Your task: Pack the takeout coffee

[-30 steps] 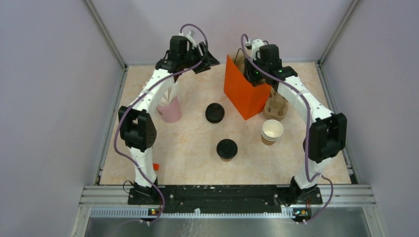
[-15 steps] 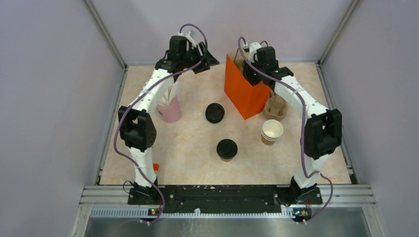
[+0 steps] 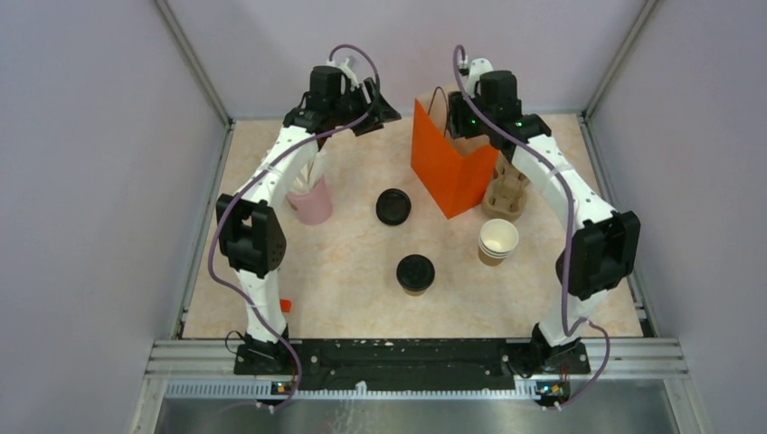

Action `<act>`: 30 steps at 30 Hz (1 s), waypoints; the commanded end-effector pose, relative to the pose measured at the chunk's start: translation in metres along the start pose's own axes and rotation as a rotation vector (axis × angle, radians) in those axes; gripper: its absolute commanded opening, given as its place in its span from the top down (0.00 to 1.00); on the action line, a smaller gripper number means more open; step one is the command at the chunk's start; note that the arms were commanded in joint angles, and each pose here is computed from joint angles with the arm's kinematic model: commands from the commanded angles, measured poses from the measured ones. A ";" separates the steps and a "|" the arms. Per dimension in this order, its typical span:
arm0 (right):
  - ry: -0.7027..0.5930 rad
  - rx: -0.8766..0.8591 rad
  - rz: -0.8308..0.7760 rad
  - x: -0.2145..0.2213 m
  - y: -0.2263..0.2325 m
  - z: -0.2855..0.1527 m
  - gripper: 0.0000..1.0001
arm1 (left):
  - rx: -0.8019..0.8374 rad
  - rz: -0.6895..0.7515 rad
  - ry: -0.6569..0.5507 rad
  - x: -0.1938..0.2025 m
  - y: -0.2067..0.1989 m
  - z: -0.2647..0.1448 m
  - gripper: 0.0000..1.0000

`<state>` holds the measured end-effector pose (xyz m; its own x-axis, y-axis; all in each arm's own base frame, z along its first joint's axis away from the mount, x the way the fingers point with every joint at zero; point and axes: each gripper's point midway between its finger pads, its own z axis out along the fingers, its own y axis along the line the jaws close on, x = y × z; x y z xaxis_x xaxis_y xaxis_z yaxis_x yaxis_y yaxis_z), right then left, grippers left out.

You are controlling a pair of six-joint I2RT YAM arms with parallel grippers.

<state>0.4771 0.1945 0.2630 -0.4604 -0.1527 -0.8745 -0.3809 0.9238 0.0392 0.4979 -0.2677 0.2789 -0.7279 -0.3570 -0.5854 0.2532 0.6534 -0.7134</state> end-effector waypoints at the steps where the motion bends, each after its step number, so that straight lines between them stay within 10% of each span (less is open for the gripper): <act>1: -0.220 0.007 0.060 -0.080 0.007 -0.059 0.54 | 0.042 0.048 -0.044 -0.016 -0.025 -0.024 0.32; 11: -0.440 -0.009 0.225 -0.131 0.011 -0.139 0.54 | 0.054 0.079 -0.017 -0.010 -0.034 -0.037 0.28; 15: -0.459 -0.012 0.270 -0.129 0.012 -0.159 0.54 | 0.096 0.115 -0.042 -0.017 -0.056 -0.054 0.02; 18: -0.462 -0.025 0.290 -0.116 0.017 -0.164 0.53 | 0.114 0.143 -0.050 -0.014 -0.071 -0.070 0.01; 30: -0.295 -0.139 -0.069 -0.041 0.126 -0.178 0.15 | -0.102 0.252 -0.111 -0.001 -0.085 -0.183 0.01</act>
<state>0.3386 0.2414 0.4015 -0.2218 0.0452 -0.9740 -0.4587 0.8767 0.1451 0.3939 -0.2344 0.3907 -0.6169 -0.2702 -0.7392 0.3920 0.7090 -0.5862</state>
